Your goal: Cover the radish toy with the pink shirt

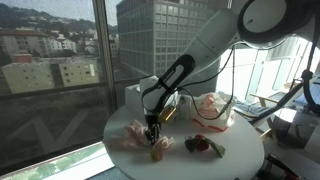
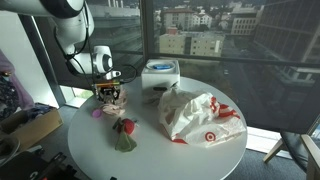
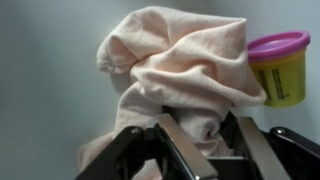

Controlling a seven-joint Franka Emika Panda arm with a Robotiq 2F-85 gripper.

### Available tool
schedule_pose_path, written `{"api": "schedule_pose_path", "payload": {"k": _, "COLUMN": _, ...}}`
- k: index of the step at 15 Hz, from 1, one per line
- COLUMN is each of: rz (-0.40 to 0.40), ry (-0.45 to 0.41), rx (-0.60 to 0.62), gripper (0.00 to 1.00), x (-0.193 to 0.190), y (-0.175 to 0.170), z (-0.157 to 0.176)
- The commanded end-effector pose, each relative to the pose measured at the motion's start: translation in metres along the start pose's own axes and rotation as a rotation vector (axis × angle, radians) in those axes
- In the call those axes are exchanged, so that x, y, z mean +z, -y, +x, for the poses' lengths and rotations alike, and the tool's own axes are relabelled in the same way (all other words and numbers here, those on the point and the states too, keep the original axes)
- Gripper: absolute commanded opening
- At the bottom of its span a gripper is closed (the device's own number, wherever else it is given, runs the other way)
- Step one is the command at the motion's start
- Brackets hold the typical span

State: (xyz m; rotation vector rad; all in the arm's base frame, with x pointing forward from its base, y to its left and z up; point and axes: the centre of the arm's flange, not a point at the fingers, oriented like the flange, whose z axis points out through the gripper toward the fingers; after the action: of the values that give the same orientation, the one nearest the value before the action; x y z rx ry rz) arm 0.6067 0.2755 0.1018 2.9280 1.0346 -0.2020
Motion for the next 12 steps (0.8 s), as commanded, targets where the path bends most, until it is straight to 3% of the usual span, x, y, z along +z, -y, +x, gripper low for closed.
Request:
{"api": "schedule_pose_path", "payload": {"k": 1, "rz": 0.016, "ry": 0.013, "rx": -0.006, "gripper": 0.20, "x": 0.000, "y": -0.007, "z": 0.008}}
{"api": "schedule_pose_path", "payload": {"k": 3, "rz": 0.025, "ry": 0.014, "rx": 0.001, "gripper": 0.06, "x": 0.000, "y": -0.008, "z": 0.006}}
{"api": "schedule_pose_path", "payload": {"k": 5, "rz": 0.033, "ry": 0.006, "rx": -0.001, "gripper": 0.01, "x": -0.009, "y": -0.004, "z": 0.004}}
{"api": "schedule_pose_path", "payload": {"k": 12, "rz": 0.023, "ry": -0.072, "rx": 0.098, "gripper": 0.02, "x": -0.065, "y": 0.002, "z": -0.005}}
